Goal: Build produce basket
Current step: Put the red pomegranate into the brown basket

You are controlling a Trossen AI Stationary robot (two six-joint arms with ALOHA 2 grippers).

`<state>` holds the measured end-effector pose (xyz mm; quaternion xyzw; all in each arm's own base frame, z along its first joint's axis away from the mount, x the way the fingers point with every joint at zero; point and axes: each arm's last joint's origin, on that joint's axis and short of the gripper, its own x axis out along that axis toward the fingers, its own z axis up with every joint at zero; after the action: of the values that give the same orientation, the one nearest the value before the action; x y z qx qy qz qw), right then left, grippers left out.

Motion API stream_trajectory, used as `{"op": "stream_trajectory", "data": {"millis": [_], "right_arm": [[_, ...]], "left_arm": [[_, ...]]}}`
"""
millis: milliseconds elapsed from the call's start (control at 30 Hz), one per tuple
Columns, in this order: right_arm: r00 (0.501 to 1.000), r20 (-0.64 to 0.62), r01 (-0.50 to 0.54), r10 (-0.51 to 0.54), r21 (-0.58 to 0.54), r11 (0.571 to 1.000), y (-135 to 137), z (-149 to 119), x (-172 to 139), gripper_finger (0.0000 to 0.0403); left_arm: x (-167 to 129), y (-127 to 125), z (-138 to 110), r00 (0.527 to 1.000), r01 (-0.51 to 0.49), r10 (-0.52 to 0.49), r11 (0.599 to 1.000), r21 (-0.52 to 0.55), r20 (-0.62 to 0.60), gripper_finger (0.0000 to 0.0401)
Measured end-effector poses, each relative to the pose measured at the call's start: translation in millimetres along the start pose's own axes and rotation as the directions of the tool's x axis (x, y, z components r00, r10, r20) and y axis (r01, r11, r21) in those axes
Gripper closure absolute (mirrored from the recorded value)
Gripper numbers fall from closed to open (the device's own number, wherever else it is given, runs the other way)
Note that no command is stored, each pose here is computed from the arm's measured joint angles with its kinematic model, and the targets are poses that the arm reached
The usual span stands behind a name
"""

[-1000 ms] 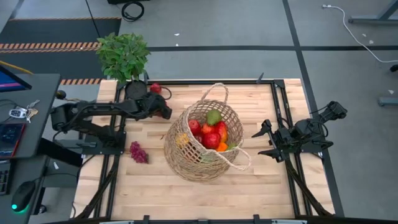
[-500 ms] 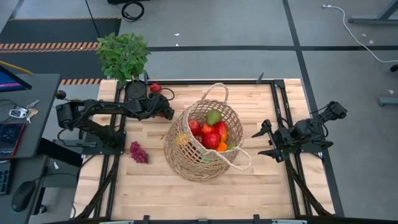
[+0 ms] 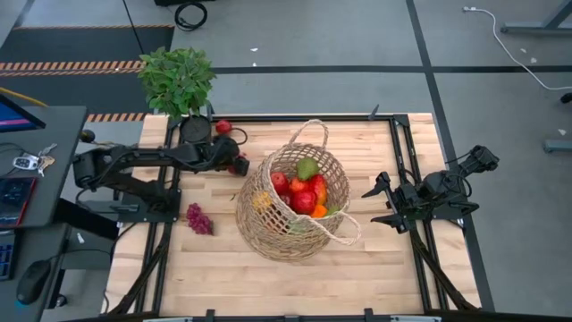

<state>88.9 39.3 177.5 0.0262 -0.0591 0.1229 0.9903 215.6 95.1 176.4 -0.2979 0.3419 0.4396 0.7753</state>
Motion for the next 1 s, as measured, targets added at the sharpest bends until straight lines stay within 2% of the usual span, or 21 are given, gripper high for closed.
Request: {"op": "stream_trajectory", "data": {"millis": [100,267,400,600,867,1000], "right_arm": [[1.000,0.000,0.000,0.000,0.000,1.000,0.0,0.0,0.0,0.0053],[1.000,0.000,0.000,0.000,0.000,1.000,0.0,0.0,0.0,0.0053],[1.000,0.000,0.000,0.000,0.000,1.000,0.0,0.0,0.0,0.0053],[1.000,0.000,0.000,0.000,0.000,1.000,0.0,0.0,0.0,0.0053],[1.000,0.000,0.000,0.000,0.000,1.000,0.0,0.0,0.0,0.0053],[1.000,0.000,0.000,0.000,0.000,1.000,0.0,0.0,0.0,0.0053]], "left_arm": [[-8.2,1.0,1.8,1.000,0.014,-0.013,1.000,-0.019,0.020,0.0109],[-9.6,1.9,-1.3,1.000,0.021,-0.021,1.000,-0.023,-0.021,0.0132],[-7.7,1.2,-1.7,0.999,0.018,-0.019,0.999,-0.026,-0.030,0.0136],[-7.4,-0.3,-2.0,0.995,0.073,-0.077,0.996,-0.055,-0.069,0.0101],[-7.5,-0.6,-2.1,0.995,0.073,-0.075,0.997,-0.031,-0.066,0.0055],[-10.4,-1.3,-2.6,0.995,0.071,-0.073,0.997,-0.024,-0.074,0.0047]]}}
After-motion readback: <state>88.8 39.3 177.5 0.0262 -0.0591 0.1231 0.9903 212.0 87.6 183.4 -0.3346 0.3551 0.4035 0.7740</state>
